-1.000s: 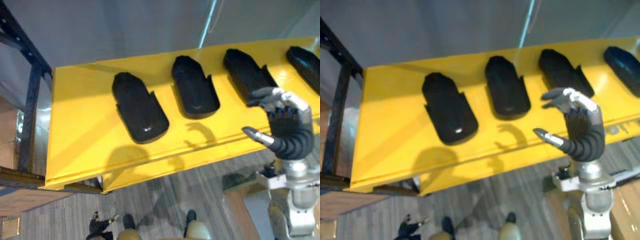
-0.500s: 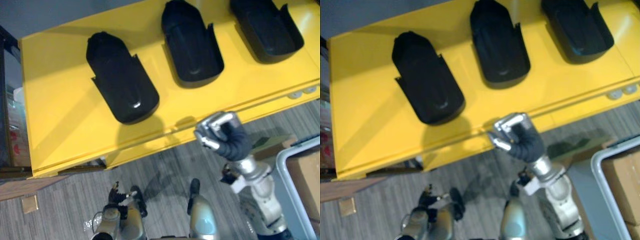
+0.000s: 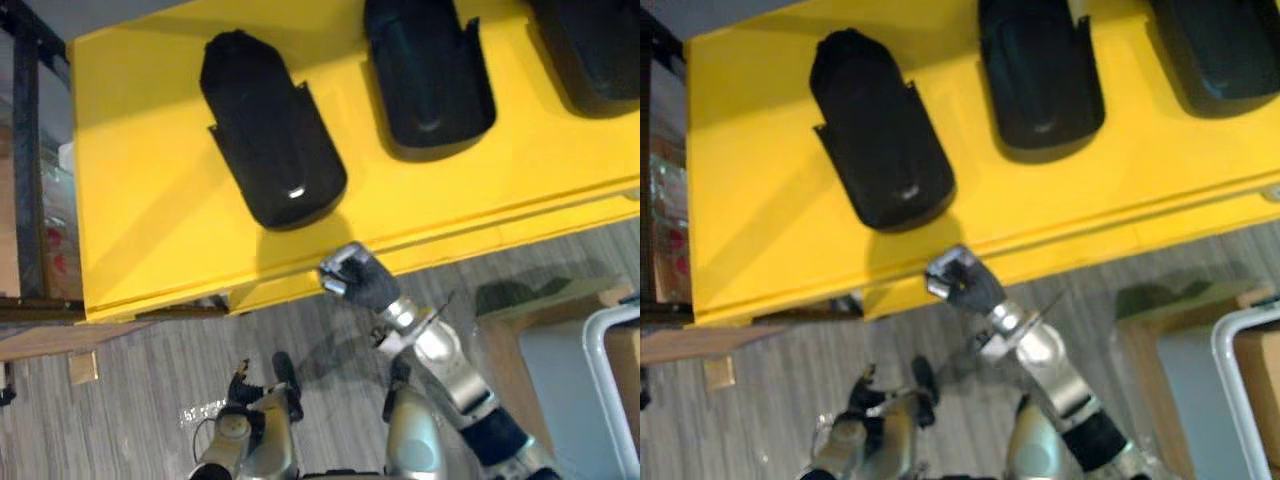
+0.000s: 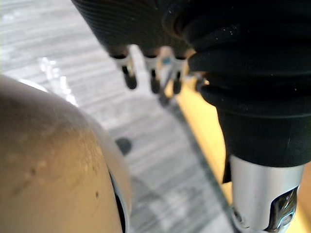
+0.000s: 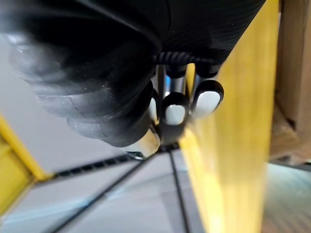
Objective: Walk over and take plastic housings, then place them on the shelf
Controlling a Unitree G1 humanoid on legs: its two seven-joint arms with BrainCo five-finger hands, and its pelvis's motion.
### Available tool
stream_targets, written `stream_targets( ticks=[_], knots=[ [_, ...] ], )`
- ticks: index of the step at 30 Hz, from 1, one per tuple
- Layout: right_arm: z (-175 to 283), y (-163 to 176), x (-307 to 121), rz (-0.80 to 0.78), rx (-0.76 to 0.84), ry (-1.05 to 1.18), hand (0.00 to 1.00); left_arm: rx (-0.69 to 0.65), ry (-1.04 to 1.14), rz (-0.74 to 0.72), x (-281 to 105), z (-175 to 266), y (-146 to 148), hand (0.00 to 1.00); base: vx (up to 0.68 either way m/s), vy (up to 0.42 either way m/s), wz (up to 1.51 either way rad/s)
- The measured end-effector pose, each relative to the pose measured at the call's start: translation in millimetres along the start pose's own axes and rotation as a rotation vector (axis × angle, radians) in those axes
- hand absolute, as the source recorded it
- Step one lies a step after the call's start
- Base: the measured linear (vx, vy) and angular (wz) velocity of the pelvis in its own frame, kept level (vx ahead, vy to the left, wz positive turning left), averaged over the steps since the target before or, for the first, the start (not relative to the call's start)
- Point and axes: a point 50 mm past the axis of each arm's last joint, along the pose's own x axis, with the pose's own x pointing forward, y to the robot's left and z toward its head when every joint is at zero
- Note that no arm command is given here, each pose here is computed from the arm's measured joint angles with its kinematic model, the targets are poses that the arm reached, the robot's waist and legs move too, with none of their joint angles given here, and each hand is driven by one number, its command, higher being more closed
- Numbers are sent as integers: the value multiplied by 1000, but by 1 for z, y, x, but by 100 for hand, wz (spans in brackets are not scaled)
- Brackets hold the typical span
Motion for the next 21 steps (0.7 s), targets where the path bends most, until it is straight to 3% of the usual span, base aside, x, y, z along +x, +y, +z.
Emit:
stream_targets(
  ticks=[10,14,21],
  knots=[
    [7,-10,7,-105,-40,-36,100,-35,39,50,-3,-11,9,0,-48,-5,15],
    [26,-35,21,-227,-79,-132,100,-35,47,51,-5,-14,9,0,-24,5,3],
    [48,-28,27,-190,-91,-229,100,-34,44,49,-5,-14,9,0,33,-2,1]
  ],
)
